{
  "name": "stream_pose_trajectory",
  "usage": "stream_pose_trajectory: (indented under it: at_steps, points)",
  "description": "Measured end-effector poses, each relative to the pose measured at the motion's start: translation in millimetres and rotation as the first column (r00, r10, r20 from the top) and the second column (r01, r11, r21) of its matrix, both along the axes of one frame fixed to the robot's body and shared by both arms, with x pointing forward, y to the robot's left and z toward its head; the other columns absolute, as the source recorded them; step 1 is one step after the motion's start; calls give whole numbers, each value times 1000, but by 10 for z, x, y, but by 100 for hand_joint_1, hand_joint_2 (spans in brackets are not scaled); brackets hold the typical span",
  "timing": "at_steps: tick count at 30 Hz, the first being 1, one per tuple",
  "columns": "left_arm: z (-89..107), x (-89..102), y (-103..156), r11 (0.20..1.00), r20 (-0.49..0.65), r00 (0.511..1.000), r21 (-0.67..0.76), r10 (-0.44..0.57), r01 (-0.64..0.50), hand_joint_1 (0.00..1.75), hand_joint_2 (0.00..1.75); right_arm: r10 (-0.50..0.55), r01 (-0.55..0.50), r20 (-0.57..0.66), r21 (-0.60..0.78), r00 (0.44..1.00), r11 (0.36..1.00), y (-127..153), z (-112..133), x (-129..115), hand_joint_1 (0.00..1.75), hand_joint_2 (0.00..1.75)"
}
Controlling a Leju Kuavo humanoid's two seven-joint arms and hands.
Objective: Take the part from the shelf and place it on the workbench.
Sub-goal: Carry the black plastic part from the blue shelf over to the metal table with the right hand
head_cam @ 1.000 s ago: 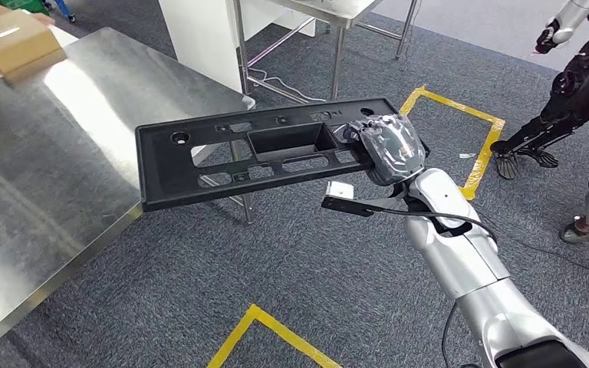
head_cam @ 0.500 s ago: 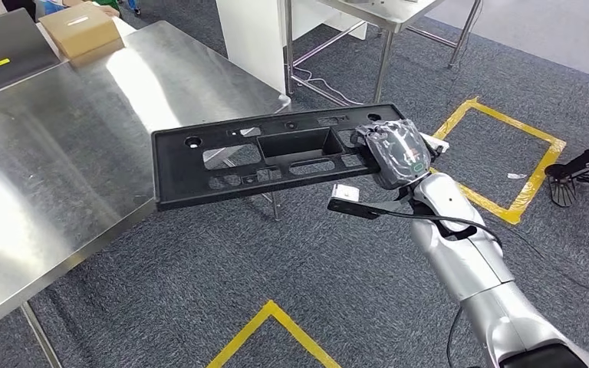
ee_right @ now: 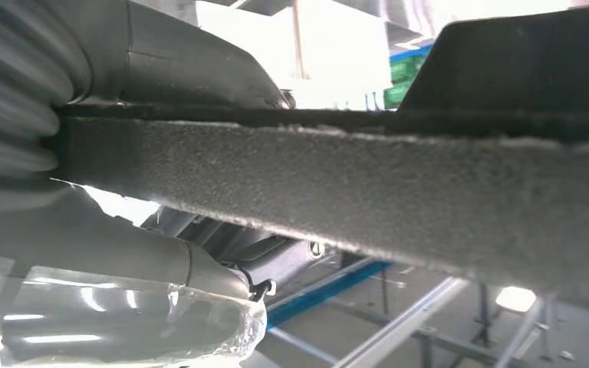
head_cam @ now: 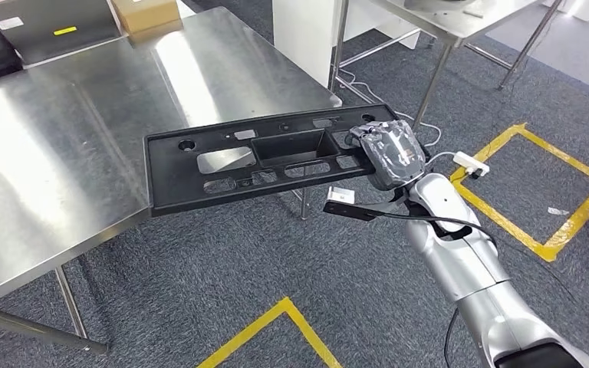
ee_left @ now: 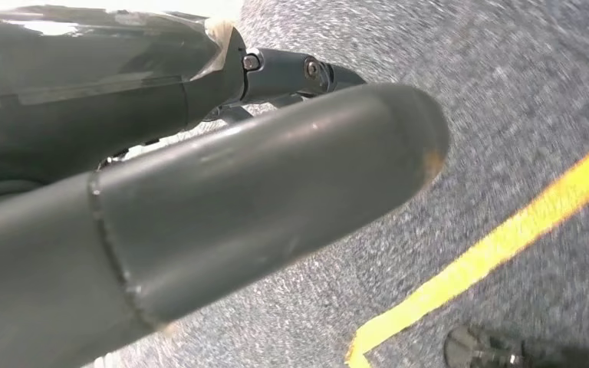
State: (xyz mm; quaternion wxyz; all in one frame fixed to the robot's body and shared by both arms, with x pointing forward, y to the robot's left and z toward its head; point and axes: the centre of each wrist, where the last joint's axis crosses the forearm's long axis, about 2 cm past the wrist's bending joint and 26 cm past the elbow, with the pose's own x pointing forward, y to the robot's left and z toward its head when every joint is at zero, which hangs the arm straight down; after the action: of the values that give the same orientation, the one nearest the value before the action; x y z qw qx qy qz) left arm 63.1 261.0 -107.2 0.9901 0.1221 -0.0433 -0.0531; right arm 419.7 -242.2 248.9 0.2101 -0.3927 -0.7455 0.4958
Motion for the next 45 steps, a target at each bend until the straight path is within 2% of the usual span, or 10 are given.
stream_pose_trajectory:
  at_steps: [7,15,22,34,45]
  points:
    - [-1,-5,1,1000,11,1000,0,-5,5,0,0,-6,6,-13,-17,1000,1000,-4,-60,-2,169,175]
    - [-8,-35,56,1000,4,1000,11,19,-19,0,0,15,-15,-9,-5,1000,1000,343,-82,-52,169,175]
    - [-10,-54,46,1000,12,1000,14,-2,2,0,0,0,0,-33,0,999,1000,185,-196,-76,169,175]
    - [-3,-5,38,1000,32,999,10,-19,18,0,0,-36,36,-23,3,999,999,-14,-162,-55,169,175]
    - [-9,-49,37,1000,25,999,9,-20,20,0,0,-41,41,-23,2,999,999,-35,-162,-53,169,175]
